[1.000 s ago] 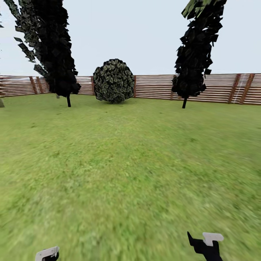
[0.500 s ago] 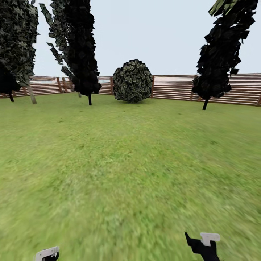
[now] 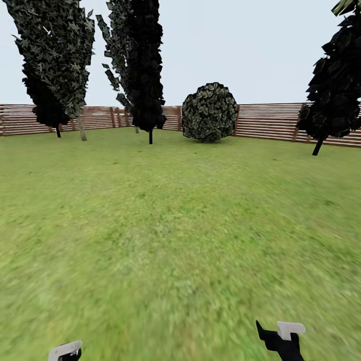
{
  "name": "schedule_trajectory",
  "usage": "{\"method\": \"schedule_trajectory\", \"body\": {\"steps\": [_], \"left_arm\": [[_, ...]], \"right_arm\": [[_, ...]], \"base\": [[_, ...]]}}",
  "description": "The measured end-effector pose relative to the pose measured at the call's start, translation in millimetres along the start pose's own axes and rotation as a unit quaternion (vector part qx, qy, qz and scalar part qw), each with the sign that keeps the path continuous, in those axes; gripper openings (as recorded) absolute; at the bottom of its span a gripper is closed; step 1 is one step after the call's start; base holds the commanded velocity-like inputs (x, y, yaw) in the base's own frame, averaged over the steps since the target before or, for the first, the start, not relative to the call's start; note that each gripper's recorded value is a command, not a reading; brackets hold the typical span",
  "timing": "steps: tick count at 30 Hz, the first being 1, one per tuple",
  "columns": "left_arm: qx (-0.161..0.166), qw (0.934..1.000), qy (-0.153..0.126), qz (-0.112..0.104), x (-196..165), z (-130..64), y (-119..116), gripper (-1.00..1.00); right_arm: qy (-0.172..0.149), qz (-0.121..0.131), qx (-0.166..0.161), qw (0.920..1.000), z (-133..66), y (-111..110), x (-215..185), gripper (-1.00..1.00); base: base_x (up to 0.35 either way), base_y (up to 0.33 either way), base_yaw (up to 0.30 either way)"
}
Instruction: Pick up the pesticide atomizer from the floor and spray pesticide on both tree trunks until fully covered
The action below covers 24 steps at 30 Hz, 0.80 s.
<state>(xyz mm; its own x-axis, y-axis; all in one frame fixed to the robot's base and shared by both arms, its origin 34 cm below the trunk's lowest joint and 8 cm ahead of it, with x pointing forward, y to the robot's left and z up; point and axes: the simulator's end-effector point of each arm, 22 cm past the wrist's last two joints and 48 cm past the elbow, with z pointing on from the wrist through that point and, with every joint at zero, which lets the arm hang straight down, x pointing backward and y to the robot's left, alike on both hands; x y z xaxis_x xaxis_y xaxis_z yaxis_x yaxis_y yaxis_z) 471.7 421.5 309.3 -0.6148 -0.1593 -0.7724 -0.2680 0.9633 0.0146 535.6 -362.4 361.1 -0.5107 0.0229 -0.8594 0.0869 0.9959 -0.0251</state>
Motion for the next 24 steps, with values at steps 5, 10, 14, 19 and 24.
{"method": "schedule_trajectory", "body": {"steps": [5,10,14,19,24], "left_arm": [[0.0,1.0,0.0,0.0,0.2,-0.1,0.2,-1.0],[-0.001,1.0,0.0,-0.001,0.1,-0.1,0.4,-1.0],[-0.001,1.0,0.0,-0.002,0.1,-0.1,0.7,-1.0],[-0.001,1.0,0.0,-0.003,0.1,-0.1,0.8,-1.0],[-0.001,1.0,0.0,-0.003,-0.1,0.0,0.8,-1.0]], "right_arm": [[0.0,0.0,0.0,1.0,0.0,0.1,0.1,1.0],[0.0,0.0,0.0,1.0,0.0,0.1,0.1,1.0],[0.0,0.0,0.0,1.0,-0.1,0.1,0.2,1.0],[0.0,0.0,0.0,1.0,-0.2,0.1,0.2,1.0],[0.0,0.0,0.0,1.0,-0.2,0.0,0.1,1.0]], "base": [[-0.291,0.159,0.281],[-0.293,0.153,0.281],[-0.293,0.146,0.281],[-0.293,0.145,0.281],[-0.293,0.145,0.281]]}}
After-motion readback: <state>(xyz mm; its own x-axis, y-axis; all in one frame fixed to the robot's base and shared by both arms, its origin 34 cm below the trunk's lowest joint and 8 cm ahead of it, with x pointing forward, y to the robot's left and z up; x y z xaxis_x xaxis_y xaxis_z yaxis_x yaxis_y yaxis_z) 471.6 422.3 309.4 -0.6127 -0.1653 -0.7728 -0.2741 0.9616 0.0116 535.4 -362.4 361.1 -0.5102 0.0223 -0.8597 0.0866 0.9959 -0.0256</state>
